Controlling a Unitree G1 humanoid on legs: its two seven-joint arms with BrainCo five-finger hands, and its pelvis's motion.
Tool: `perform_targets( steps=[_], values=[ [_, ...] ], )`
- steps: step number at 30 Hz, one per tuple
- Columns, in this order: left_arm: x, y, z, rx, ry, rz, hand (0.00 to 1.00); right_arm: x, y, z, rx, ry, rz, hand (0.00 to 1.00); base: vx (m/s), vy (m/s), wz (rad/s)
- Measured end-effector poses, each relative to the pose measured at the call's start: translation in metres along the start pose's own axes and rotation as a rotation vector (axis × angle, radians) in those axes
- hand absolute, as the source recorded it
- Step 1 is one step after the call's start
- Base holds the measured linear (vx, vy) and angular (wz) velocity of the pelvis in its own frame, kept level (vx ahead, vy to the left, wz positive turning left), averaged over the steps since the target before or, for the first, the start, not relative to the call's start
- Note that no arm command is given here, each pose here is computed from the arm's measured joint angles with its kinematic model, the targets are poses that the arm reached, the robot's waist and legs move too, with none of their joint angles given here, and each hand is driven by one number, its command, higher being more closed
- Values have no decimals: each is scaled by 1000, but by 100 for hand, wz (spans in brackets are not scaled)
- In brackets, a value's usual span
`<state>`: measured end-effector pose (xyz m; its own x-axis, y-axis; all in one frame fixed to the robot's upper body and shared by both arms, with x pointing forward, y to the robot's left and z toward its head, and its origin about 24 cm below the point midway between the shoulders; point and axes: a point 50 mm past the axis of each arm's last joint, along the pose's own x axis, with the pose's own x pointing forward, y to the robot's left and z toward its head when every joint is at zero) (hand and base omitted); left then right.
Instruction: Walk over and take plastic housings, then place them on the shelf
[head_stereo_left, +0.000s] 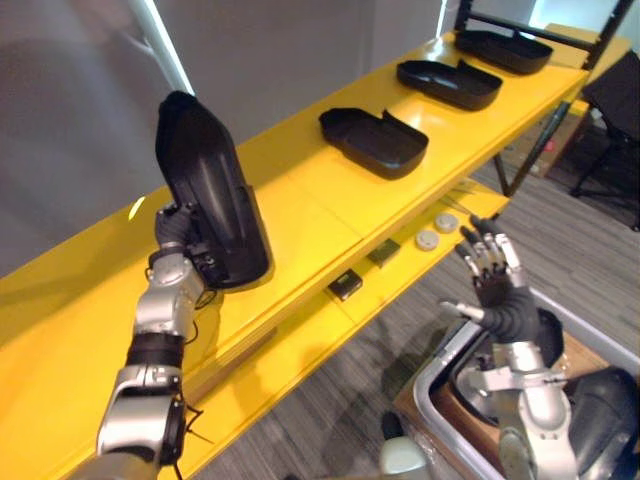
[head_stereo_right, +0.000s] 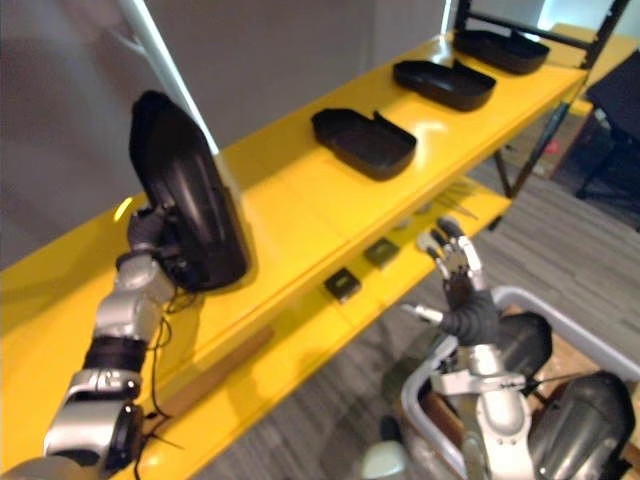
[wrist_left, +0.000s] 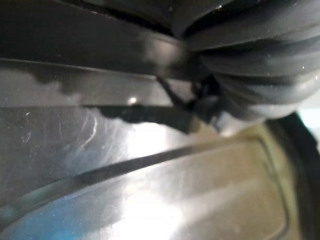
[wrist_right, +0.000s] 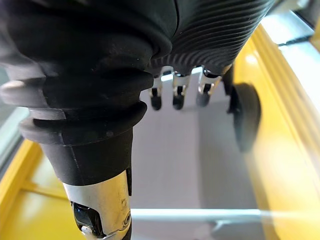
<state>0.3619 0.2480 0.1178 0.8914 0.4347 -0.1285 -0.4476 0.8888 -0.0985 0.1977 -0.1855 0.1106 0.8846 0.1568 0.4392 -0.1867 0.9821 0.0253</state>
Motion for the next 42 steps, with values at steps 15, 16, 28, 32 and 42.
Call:
perform_targets(
  steps=[15,16,28,32,42],
  values=[
    [14,6,5,-20,176,129,100,8,16,2,50,16,65,0,-35,-17,-3],
    [14,5,7,-14,174,128,100,9,19,5,60,2,74,0,-56,-16,-1],
    [17,15,6,-8,184,134,0,12,28,10,76,-17,119,0,-45,-20,0],
    [17,13,6,-54,166,138,0,12,34,9,92,-16,141,0,-30,-12,6],
    [13,-1,10,-154,118,87,0,18,34,3,94,-9,144,0,-22,0,15]
  ],
)
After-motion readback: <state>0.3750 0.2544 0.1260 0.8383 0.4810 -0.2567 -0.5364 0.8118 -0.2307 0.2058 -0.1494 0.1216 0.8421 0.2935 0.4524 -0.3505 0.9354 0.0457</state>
